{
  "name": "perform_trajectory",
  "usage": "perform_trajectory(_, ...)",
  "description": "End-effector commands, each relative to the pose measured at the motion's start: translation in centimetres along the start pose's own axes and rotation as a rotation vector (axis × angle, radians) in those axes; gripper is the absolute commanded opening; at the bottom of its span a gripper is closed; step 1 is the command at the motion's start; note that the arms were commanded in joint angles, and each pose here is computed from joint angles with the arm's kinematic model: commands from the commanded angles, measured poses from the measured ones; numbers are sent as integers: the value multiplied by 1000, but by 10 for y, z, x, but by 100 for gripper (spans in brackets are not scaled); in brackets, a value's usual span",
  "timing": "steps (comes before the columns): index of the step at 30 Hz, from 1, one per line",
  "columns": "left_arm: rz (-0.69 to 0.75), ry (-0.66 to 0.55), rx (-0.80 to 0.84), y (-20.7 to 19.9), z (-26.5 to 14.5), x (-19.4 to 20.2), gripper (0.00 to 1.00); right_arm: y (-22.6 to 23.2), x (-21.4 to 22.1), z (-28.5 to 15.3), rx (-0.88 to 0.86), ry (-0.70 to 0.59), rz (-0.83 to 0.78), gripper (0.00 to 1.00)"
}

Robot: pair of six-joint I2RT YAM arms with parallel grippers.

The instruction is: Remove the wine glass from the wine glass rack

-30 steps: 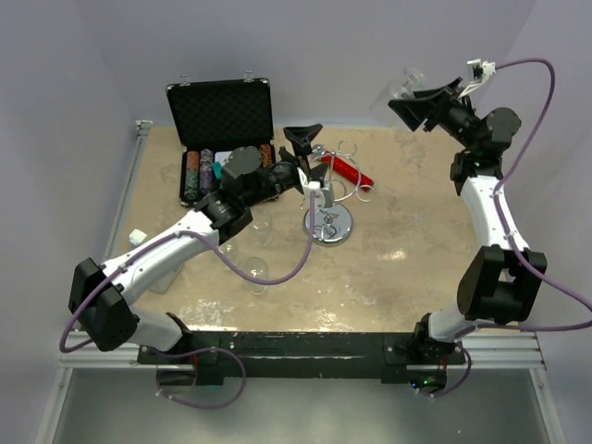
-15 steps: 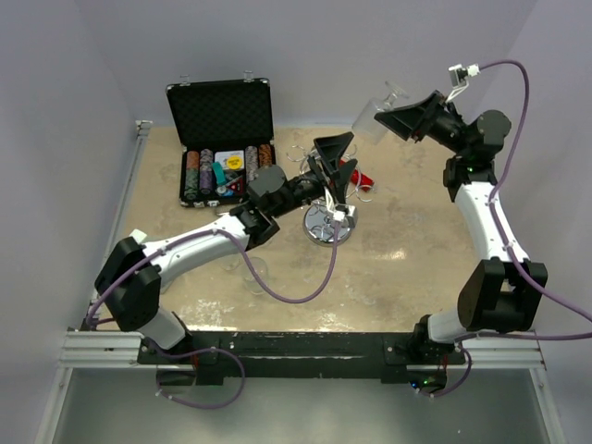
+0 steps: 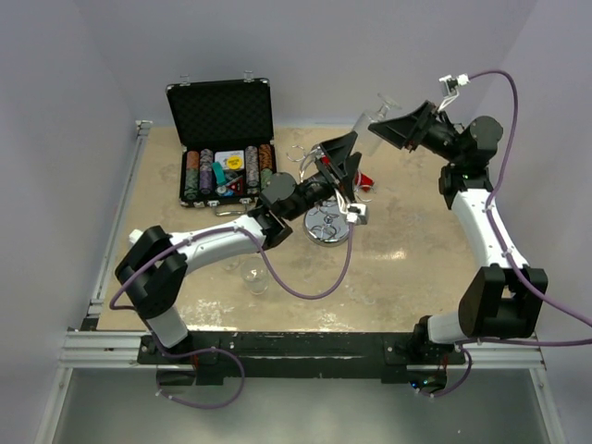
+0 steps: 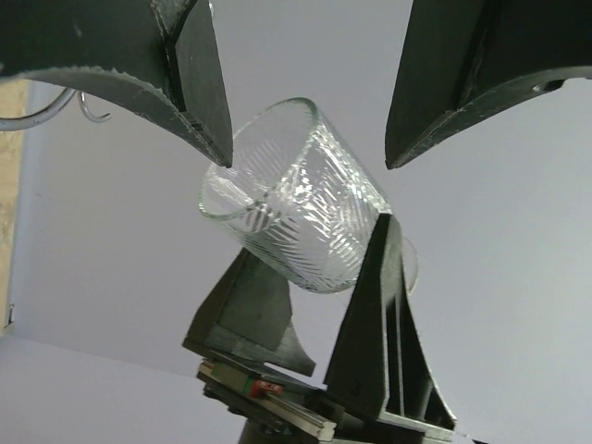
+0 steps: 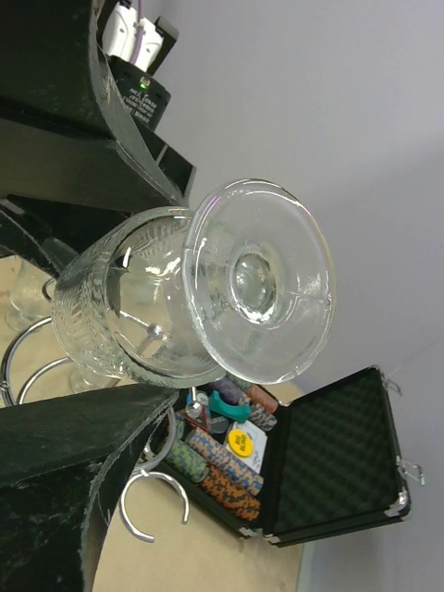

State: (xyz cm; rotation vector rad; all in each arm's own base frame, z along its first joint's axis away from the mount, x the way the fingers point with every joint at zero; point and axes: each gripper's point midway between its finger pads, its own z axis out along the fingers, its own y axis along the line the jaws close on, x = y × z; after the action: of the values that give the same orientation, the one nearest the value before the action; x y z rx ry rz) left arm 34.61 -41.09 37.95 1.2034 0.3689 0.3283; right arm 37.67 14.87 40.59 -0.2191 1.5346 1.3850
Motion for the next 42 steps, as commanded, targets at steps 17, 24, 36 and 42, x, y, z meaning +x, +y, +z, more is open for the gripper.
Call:
perform_trajectory(17, 63, 11, -215, 51, 21, 3, 0, -6, 10, -7, 71, -16, 14, 67)
perform_trajectory(24, 39, 45, -247, 69, 29, 8, 0, -10, 11, -10, 75, -6, 24, 98)
perform_trajectory(36, 17, 314, -112, 101, 36, 71, 0, 16, -8, -25, 72, -22, -200, 99)
perform_trajectory(42, -57, 564, 37, 141, -4, 139, 0, 10, -23, -31, 183, -72, -345, 99)
